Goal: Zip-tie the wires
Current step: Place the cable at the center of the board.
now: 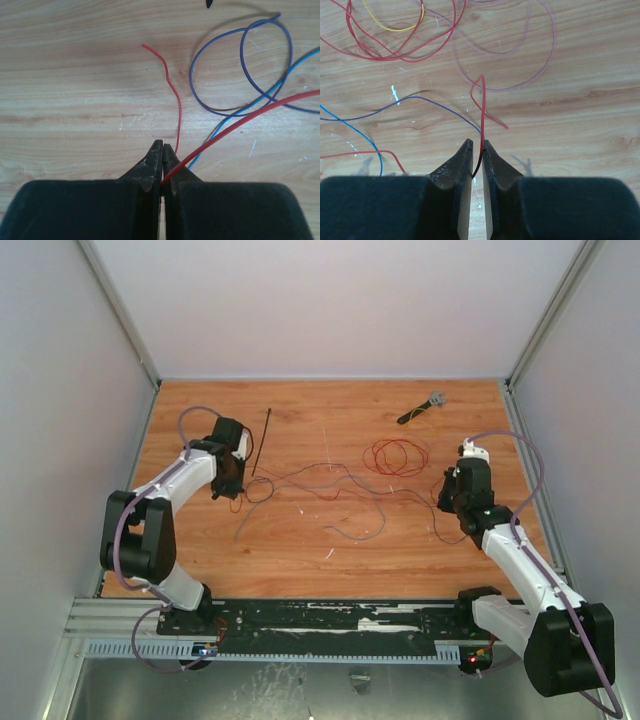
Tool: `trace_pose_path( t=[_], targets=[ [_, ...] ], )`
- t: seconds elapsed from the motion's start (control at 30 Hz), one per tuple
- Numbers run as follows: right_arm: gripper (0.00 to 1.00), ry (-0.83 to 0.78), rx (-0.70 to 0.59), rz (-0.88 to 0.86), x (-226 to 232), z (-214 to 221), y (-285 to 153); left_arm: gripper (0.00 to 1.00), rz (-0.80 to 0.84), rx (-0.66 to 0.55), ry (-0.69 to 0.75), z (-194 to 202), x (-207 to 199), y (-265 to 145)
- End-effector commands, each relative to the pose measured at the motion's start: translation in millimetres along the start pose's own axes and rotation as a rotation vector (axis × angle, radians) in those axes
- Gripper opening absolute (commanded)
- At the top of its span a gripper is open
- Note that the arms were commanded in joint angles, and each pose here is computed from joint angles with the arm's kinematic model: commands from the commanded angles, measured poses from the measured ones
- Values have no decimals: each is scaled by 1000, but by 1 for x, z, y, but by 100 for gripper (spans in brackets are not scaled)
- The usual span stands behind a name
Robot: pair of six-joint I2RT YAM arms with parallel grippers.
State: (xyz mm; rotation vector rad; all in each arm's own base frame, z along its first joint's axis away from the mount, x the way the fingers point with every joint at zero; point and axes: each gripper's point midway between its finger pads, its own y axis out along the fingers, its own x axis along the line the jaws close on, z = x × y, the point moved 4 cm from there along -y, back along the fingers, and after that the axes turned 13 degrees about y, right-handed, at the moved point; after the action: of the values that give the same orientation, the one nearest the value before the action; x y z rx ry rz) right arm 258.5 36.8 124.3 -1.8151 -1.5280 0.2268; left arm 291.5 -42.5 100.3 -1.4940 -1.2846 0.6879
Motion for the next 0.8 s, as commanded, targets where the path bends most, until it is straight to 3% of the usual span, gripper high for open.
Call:
trace_pose_path(
  t=[0.0, 0.1, 0.37, 0.6, 0.77],
  targets=[
    [13, 14, -57, -3, 2, -8, 6, 0, -29, 23, 16, -1, -3, 12],
    [15, 10, -41, 7, 0, -3, 11, 0, -40, 42, 33, -1, -7, 18],
    [28, 3, -27, 1, -1, 3, 16, 21, -60, 99, 67, 7, -13, 32],
    [54, -12, -37, -3, 1, -2, 14, 46, -103, 106, 75, 10, -7, 32],
    [62, -29, -79, -21, 7, -19, 4, 60, -126, 97, 75, 9, -3, 26]
  ],
)
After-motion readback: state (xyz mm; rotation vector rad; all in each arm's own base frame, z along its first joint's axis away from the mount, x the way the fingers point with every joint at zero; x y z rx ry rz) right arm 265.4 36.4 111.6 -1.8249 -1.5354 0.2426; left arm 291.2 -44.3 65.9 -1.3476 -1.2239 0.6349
